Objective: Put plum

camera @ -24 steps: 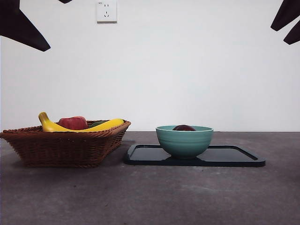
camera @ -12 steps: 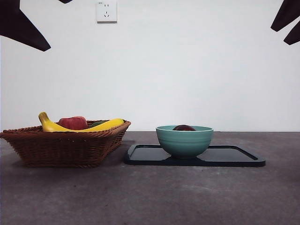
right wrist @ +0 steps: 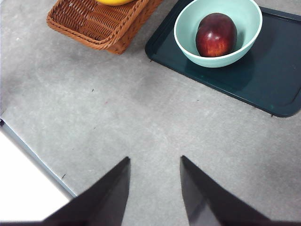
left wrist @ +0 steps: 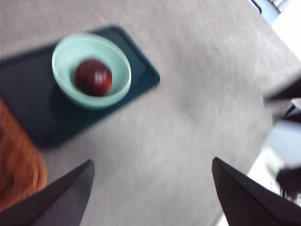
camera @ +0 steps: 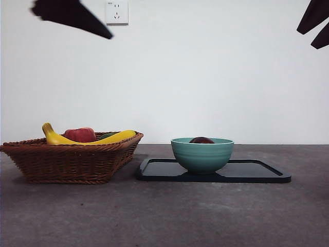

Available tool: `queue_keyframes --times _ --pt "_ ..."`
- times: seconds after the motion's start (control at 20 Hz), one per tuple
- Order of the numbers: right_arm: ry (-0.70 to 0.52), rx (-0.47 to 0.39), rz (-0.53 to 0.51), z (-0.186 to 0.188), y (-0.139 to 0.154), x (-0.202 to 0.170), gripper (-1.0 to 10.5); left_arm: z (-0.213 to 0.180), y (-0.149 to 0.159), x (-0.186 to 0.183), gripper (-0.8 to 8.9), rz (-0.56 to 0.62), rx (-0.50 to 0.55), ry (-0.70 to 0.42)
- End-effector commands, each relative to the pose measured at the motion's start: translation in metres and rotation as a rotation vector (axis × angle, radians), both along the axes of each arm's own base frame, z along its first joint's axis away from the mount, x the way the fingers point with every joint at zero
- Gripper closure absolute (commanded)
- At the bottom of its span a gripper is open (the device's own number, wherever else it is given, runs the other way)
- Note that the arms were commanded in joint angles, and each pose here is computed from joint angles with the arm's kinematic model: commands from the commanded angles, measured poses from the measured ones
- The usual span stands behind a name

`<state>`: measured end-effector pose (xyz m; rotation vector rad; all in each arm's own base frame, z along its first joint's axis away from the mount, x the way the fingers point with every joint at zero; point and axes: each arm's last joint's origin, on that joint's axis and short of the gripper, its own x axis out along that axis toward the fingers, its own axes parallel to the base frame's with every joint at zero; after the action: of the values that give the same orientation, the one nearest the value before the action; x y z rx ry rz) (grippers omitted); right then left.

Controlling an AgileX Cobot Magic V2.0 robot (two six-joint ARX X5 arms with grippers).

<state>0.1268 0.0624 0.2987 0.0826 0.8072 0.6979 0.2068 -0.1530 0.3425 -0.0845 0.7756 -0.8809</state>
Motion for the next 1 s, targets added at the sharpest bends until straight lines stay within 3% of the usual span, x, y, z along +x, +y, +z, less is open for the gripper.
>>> queue_keyframes --times 0.05,0.55,1.0 --pt "0.003 0.014 -0.004 0.001 0.001 0.001 7.8 0.009 -0.023 0.029 4.10 0.010 -0.009 0.014" --pt "0.025 0.018 -0.017 0.001 0.001 0.001 7.8 -0.017 -0.103 0.130 4.12 0.090 0.106 0.119" --pt "0.068 -0.001 -0.018 -0.001 -0.003 -0.009 7.8 -0.073 -0.154 0.160 4.13 0.113 0.221 0.129"
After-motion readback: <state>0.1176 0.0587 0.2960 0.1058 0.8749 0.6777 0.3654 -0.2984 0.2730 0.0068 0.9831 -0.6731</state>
